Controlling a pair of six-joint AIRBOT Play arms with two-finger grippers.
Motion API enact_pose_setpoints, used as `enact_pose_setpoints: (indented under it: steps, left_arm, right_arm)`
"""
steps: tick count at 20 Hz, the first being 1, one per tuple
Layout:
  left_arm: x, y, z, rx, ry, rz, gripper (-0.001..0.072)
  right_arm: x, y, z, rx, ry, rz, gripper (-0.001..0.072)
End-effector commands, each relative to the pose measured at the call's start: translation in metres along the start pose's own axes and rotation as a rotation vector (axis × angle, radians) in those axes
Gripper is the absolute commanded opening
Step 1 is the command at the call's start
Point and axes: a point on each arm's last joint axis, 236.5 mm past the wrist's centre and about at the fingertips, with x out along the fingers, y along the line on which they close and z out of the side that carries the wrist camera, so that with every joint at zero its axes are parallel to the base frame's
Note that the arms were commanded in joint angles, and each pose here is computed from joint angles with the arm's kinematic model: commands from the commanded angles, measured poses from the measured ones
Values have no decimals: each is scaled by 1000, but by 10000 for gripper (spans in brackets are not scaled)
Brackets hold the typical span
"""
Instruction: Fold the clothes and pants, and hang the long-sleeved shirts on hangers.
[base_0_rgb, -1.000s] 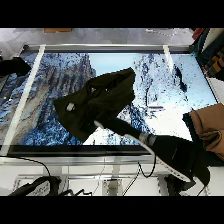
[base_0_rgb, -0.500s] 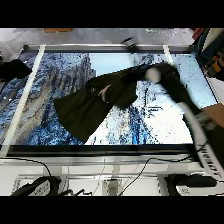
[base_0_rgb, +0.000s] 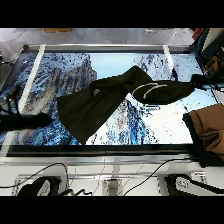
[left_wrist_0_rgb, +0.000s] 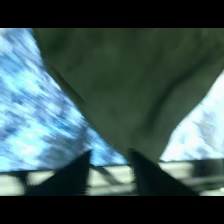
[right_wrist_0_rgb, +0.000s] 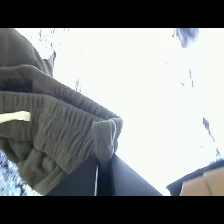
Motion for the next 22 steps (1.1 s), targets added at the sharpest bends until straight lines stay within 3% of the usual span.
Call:
enact_pose_setpoints:
  steps: [1, 3, 7, 11, 16, 20, 21, 22]
  left_arm:
    - [48, -30, -53, -227, 59, -221, 549]
    - [62, -40, -77, -301, 120, -290, 546]
    - [89, -23, -126, -335, 252, -232, 548]
    - [107, -13, -135, -403, 313, -213, 546]
    - [128, -27, -145, -392, 378, -287, 547]
    - [155, -35, -130, -403, 298, -272, 540]
    - [160, -34, -120, -399, 249, -260, 472]
    - [163, -32, -108, -411, 197, -246, 331]
  right_arm:
    - [-7, -9, -12, 72, 11, 76, 33]
    - [-6, -2, -9, 71, 2, 92, 34]
    - [-5, 8, -7, 72, -3, 122, 35]
    - [-5, 9, -4, 77, -15, 128, 35]
    - [-5, 9, -4, 78, -16, 129, 35]
    - [-5, 9, -4, 78, -16, 129, 35]
    - [-6, 10, -4, 79, -17, 131, 35]
    - [-6, 11, -4, 80, -17, 134, 35]
